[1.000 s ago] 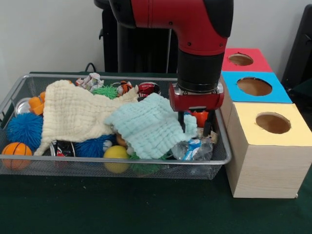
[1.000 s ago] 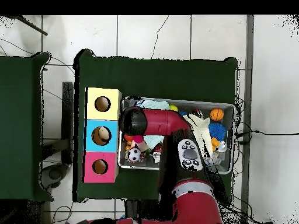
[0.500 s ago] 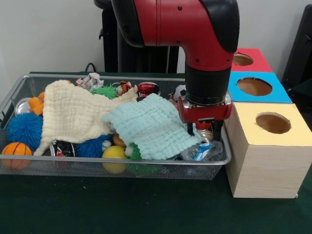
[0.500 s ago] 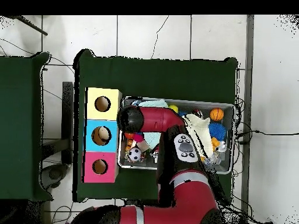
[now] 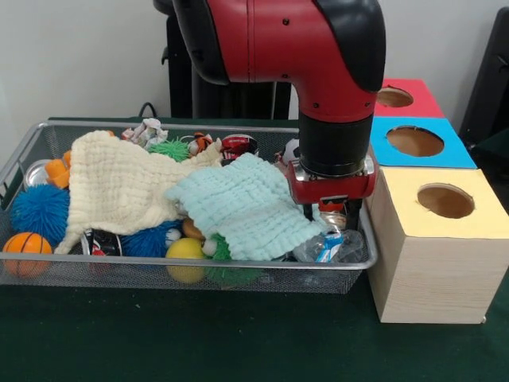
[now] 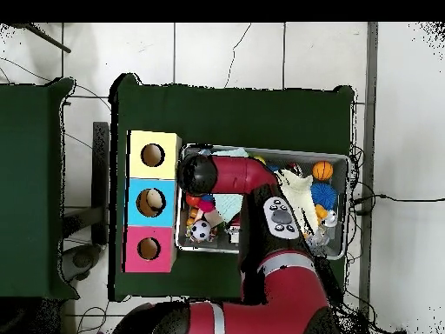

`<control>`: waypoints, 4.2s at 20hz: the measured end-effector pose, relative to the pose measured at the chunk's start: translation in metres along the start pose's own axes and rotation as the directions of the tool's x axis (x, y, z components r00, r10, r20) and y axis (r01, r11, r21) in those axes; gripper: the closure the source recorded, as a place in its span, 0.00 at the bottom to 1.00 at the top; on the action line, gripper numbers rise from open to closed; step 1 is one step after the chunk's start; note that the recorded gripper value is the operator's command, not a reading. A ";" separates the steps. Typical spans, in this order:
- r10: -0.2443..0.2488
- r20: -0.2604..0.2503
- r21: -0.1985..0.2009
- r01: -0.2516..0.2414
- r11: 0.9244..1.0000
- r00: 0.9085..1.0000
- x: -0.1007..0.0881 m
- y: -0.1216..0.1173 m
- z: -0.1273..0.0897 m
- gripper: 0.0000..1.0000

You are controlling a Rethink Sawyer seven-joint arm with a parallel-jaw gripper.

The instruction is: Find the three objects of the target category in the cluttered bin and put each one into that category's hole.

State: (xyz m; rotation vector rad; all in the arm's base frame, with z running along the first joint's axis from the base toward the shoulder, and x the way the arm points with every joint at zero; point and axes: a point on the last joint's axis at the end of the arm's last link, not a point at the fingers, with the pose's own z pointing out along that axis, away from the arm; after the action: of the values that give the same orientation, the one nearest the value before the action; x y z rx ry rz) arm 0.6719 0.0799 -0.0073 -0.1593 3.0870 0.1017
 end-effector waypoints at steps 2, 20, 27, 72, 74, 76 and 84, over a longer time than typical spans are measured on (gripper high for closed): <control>0.005 -0.007 -0.009 -0.005 1.000 1.000 -0.001 -0.001 0.000 0.00; -0.012 0.026 -0.008 0.012 1.000 1.000 -0.010 0.008 -0.037 0.00; -0.053 0.073 0.014 0.052 0.999 0.996 -0.017 0.029 -0.079 0.00; 0.353 0.181 0.113 -0.376 0.920 0.918 0.059 0.013 -0.076 0.00; 0.367 0.177 0.114 -0.389 0.914 0.913 0.062 0.004 -0.075 0.00; 0.415 0.166 0.123 -0.437 0.891 0.894 0.072 -0.025 -0.075 0.00; 0.498 0.173 0.181 -0.525 0.832 0.850 0.093 -0.075 -0.084 0.00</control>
State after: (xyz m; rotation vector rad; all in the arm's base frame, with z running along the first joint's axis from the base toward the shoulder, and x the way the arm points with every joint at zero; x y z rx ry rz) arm 0.5833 -0.0098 0.0670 0.6664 2.8996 -0.2104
